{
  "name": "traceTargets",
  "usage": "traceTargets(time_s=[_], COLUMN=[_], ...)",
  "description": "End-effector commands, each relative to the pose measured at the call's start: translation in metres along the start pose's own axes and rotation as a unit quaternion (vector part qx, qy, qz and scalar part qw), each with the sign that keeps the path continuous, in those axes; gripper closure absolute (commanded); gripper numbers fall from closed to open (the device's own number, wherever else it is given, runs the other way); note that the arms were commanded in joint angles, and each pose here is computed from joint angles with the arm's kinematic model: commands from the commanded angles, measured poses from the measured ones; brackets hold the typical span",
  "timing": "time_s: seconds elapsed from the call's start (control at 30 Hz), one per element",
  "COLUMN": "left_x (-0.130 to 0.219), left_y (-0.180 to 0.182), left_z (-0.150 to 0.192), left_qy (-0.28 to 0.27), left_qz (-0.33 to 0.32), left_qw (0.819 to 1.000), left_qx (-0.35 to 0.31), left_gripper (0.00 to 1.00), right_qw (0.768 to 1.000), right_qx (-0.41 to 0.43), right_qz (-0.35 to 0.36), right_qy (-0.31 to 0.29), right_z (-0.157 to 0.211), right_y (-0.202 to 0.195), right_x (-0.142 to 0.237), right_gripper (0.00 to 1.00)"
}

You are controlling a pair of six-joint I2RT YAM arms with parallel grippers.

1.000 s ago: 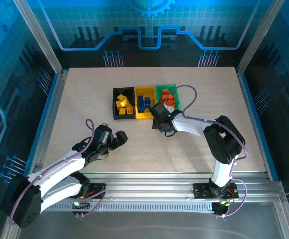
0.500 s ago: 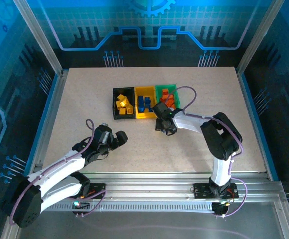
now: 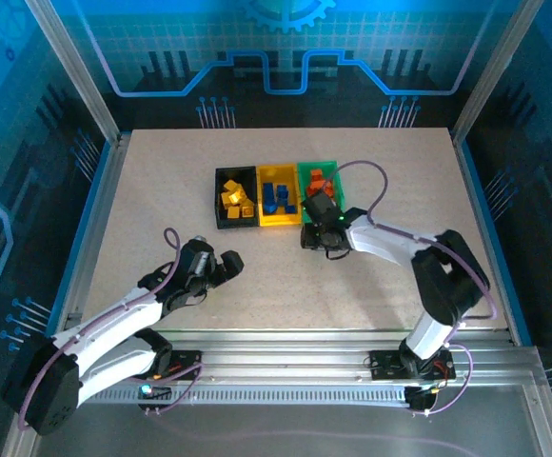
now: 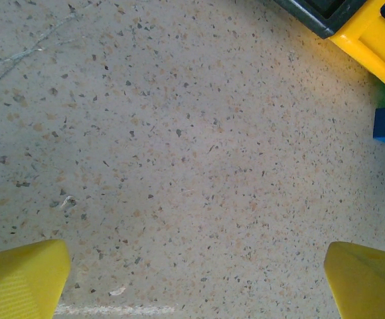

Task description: Sort the legos into containers by color

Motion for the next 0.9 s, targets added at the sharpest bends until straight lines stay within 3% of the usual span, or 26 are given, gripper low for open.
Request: traceTargets(time_s=[0.0, 0.17, 0.4, 0.53, 0.63, 0.77, 0.87], left_x=[0.003, 0.005, 0.012, 0.015, 0.016, 0.017, 0.017], left_y=[-0.005, -0.007, -0.007, -0.006, -0.006, -0.007, -0.007], left_z=[-0.002, 0.000, 0.001, 0.000, 0.000, -0.001, -0.001], left_qy=[0.002, 0.007, 0.008, 0.006, 0.006, 0.005, 0.003], left_qz=[0.011, 0.017, 0.019, 0.019, 0.018, 0.021, 0.021], left_qw=[1.000, 1.000, 1.000, 1.000, 1.000, 1.000, 1.000], left_qx=[-0.001, 0.004, 0.005, 0.003, 0.003, 0.004, 0.002], left_gripper=[0.01, 0.01, 0.01, 0.01, 0.01, 0.01, 0.01], right_qw=[0.997, 0.996, 0.998, 0.998, 0.997, 0.995, 0.993], right_qx=[0.042, 0.046, 0.018, 0.011, 0.011, 0.023, 0.027], right_qz=[-0.054, -0.049, -0.008, -0.003, -0.011, -0.032, -0.053], right_qy=[-0.034, -0.058, -0.064, -0.067, -0.075, -0.095, -0.099], right_z=[-0.024, -0.071, -0.130, -0.150, -0.161, -0.160, -0.138], right_y=[0.035, 0.065, 0.080, 0.085, 0.089, 0.092, 0.085], right_x=[0.028, 0.019, -0.023, -0.031, -0.025, 0.002, 0.017], right_gripper=[0.53, 0.52, 0.49, 0.38, 0.24, 0.19, 0.19])
Point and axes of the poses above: each hand's point on the last joint's axis, 136 mm out from that joint toward the fingers, its own x axis back along the fingers, its own y axis along the line the jaws close on, z = x × y, the point moved 1 cm from there along x, back along the fingers, and after that the axes turned 1 degree about -x, right-handed, at the moved point
